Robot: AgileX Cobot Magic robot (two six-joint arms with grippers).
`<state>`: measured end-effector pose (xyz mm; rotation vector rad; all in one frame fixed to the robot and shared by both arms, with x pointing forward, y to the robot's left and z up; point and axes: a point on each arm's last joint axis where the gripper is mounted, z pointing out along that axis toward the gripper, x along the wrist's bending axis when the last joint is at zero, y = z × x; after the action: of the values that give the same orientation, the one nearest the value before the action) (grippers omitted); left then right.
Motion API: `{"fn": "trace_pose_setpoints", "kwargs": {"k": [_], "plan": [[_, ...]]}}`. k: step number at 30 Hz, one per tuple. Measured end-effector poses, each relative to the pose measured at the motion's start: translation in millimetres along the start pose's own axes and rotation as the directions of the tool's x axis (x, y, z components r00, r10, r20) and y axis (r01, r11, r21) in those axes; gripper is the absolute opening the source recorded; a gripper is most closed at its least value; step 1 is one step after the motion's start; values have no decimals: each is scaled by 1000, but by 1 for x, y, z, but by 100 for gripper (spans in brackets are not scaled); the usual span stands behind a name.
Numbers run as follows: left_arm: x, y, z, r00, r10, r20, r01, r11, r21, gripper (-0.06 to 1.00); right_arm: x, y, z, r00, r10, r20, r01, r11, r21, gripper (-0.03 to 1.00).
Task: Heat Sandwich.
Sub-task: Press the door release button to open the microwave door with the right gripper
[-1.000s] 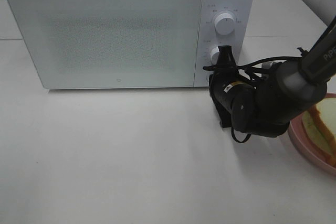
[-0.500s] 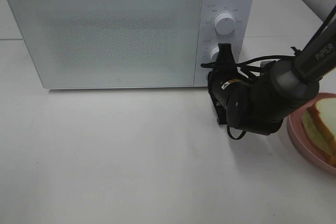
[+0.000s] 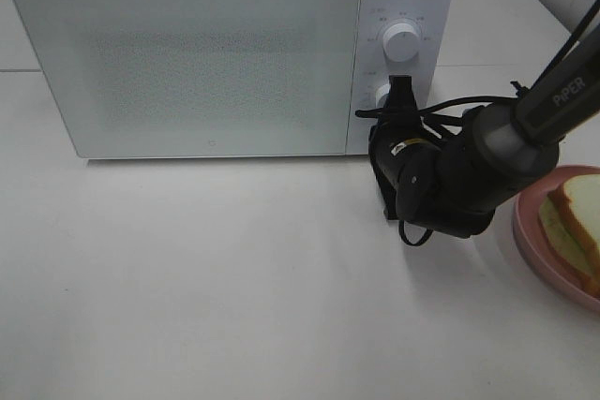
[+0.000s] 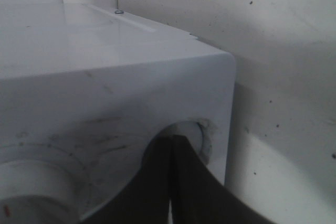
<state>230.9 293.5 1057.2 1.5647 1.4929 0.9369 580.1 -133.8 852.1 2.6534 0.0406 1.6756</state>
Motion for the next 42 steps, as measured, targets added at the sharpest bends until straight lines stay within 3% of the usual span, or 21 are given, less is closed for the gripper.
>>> {"fn": "trace_pose_setpoints", "kwargs": {"k": [42], "plan": [[0,0,0,1000,0,0,0,1000,0,99,1,2,12,998,-10,66,8,1000,23,1]]}}
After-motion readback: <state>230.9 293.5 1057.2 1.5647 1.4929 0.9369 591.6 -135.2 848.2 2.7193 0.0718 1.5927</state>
